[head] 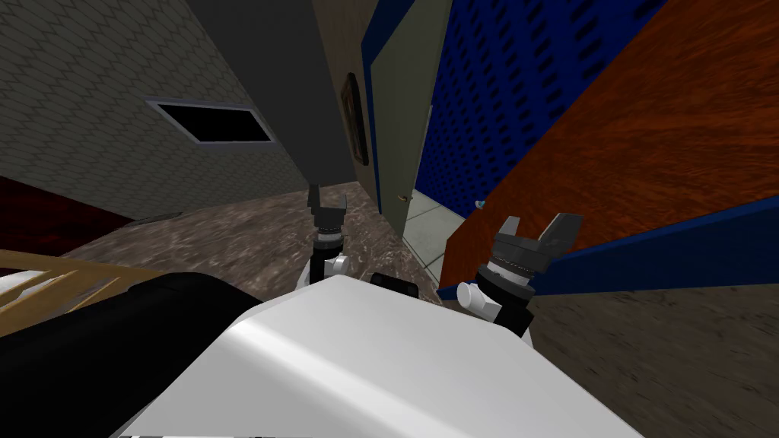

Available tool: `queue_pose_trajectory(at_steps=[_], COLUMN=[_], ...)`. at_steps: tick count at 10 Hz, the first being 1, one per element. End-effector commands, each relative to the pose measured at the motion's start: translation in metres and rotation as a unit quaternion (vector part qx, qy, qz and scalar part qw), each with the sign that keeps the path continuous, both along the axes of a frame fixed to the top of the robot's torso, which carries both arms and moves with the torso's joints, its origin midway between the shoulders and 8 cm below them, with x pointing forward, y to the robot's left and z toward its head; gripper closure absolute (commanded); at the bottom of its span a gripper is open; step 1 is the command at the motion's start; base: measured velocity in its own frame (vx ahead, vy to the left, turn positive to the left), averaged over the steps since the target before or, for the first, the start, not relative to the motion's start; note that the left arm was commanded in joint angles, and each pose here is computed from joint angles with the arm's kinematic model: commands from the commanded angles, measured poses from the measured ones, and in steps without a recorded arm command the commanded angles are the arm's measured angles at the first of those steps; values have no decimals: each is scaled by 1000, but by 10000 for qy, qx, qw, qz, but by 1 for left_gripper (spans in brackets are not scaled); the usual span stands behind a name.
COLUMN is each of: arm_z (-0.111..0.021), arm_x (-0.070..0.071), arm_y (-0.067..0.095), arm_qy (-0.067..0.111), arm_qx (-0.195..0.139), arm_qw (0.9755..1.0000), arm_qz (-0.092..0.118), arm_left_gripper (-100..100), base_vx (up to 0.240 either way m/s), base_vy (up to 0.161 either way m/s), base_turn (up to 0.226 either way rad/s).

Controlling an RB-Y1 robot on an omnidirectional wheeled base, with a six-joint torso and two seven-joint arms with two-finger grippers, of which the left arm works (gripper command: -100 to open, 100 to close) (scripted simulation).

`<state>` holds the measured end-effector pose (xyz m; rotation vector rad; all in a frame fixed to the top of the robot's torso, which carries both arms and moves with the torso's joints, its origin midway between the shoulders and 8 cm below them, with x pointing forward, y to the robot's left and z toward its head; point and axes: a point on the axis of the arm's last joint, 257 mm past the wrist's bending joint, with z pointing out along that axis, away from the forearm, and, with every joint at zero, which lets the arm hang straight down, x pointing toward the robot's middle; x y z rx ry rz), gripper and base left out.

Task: Push the door open

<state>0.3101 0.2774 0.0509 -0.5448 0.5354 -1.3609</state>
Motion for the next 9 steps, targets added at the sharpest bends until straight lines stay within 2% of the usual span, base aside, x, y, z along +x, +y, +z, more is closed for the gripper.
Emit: queue_pose_trajectory(at_steps=[1,3,5,9], arm_z=[-12,-28,-39,-63], arm_x=[9,19,25,39], arm_y=[-3,-7,-10,-17], arm_qy=[125,284,387,628], arm_qx=[-9,-22,-32,-54], arm_qw=[9999,9995,9990,9974], arm_qz=[-75,-167,-224,-355], arm_left_gripper=[-100,-100,-100,-100], base_vx=[109,144,112,80], base_vy=[-61,77,87,44], base_turn=[-94,-94,-63,-64])
